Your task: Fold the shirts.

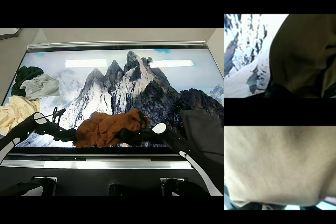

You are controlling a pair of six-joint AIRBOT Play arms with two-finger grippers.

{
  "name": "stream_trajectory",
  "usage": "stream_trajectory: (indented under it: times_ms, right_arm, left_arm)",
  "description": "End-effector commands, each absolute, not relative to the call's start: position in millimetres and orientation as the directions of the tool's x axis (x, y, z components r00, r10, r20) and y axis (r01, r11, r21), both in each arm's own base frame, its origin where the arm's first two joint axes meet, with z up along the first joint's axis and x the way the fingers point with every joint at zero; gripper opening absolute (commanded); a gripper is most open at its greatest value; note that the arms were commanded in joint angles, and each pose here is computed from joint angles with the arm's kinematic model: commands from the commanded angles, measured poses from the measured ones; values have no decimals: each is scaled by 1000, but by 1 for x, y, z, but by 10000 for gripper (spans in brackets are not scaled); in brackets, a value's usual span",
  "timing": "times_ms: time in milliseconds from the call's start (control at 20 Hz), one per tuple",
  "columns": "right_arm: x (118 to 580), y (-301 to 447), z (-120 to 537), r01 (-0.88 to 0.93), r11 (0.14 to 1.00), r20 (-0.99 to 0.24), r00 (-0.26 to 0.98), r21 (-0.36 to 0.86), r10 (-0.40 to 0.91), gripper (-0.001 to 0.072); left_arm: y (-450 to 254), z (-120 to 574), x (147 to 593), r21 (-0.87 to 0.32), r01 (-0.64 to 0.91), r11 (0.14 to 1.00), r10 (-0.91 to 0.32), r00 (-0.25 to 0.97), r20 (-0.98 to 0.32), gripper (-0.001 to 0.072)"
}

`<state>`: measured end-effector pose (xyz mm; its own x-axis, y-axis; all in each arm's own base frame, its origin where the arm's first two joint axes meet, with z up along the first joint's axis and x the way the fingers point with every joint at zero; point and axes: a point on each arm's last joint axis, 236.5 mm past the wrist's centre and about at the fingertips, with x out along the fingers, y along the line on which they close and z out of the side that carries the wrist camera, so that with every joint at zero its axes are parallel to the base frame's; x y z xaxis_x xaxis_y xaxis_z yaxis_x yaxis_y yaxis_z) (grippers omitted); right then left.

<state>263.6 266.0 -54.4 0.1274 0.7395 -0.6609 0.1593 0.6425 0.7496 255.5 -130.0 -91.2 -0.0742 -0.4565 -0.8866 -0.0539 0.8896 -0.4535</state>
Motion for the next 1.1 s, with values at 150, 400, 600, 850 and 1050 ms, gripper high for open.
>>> stream_trajectory:
  times_ms: [150,400,600,850,1050]
  right_arm:
    - [275,282,-38,62,580,-582,144,812,800,47]
    - [348,247,115,-390,725,-505,531,568,681,47]
    - [349,151,370,-417,899,9,908,131,419,48]
    - [272,105,434,-360,912,43,932,194,359,48]
    - [247,93,415,-335,917,-47,935,215,352,48]
  left_arm:
    - [-131,-72,260,-462,-24,887,-463,-24,-886,31]
    - [-95,86,344,-380,145,914,-399,501,-768,29]
    - [-9,353,335,-286,54,957,-128,960,-248,29]
    - [-7,501,236,-256,69,964,-33,989,142,29]
    - [-2,504,219,-216,26,976,9,988,157,29]
